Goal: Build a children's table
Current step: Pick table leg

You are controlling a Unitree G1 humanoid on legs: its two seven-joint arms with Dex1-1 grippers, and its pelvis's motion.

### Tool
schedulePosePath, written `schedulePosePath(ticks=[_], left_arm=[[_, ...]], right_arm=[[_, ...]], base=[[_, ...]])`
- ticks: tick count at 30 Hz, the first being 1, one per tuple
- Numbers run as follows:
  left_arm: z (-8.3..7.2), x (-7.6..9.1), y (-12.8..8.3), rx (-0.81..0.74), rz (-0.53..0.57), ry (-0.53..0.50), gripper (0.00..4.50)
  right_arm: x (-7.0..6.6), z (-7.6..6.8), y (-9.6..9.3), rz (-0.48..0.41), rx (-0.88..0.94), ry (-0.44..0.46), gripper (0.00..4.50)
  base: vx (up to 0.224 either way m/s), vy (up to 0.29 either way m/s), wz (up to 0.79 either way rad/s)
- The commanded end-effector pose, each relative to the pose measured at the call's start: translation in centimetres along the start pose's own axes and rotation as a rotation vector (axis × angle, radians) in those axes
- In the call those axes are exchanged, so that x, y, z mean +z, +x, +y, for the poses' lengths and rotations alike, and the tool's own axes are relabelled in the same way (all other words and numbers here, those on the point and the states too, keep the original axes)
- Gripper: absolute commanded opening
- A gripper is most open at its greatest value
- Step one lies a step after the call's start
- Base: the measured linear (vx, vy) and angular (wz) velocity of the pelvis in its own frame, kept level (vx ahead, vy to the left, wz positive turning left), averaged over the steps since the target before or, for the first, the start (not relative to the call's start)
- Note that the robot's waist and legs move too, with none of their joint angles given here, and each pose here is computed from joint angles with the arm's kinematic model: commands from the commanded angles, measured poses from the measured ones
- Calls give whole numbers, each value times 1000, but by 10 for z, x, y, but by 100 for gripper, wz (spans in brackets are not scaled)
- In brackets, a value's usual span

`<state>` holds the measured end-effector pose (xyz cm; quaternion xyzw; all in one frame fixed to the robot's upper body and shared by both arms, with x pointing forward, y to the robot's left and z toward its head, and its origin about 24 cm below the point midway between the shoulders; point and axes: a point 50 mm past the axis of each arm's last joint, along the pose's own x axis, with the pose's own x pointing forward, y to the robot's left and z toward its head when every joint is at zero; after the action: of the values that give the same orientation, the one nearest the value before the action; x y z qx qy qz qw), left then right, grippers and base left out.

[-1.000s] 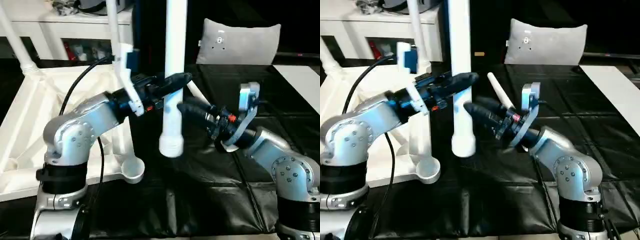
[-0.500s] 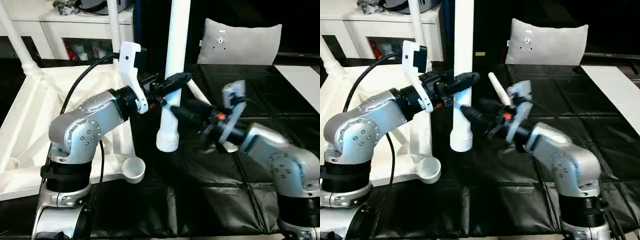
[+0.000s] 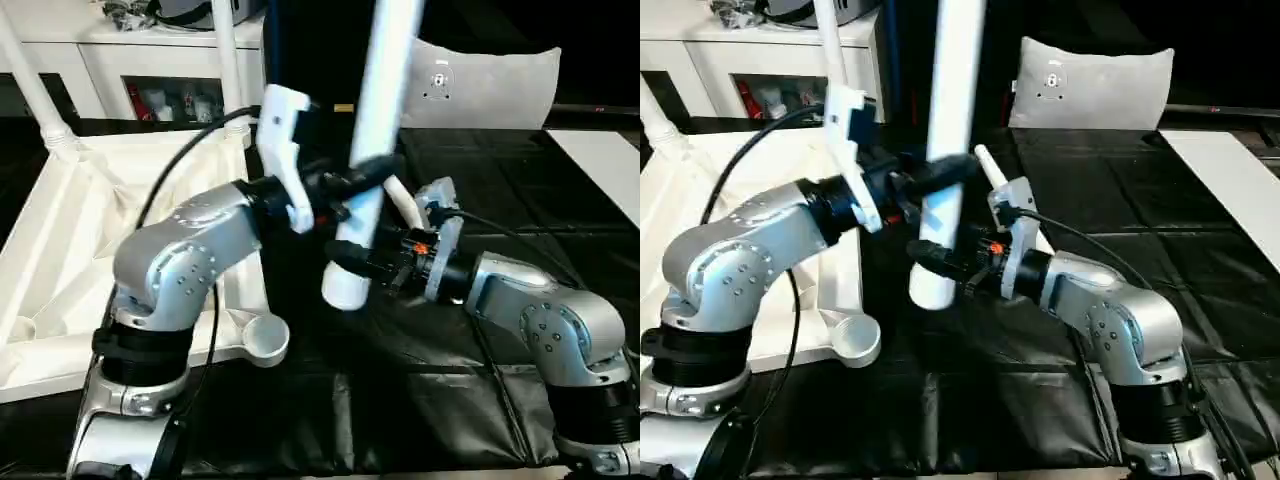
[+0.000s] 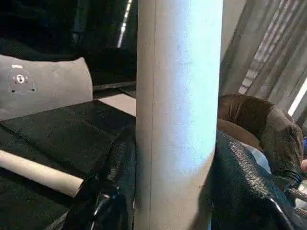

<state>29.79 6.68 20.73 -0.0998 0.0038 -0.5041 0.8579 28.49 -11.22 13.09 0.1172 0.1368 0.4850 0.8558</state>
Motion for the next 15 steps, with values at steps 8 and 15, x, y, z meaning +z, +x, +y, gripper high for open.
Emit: schedulePosePath(ticks=[8,15], left_arm=[[-9,9,4,-60,-17,69,181],[-12,10,6,-84,-19,76,181]], right_arm=[[-2,0,2,31,23,15,335],[-5,1,3,41,36,33,284]], base=[[0,0,0],[0,0,0]])
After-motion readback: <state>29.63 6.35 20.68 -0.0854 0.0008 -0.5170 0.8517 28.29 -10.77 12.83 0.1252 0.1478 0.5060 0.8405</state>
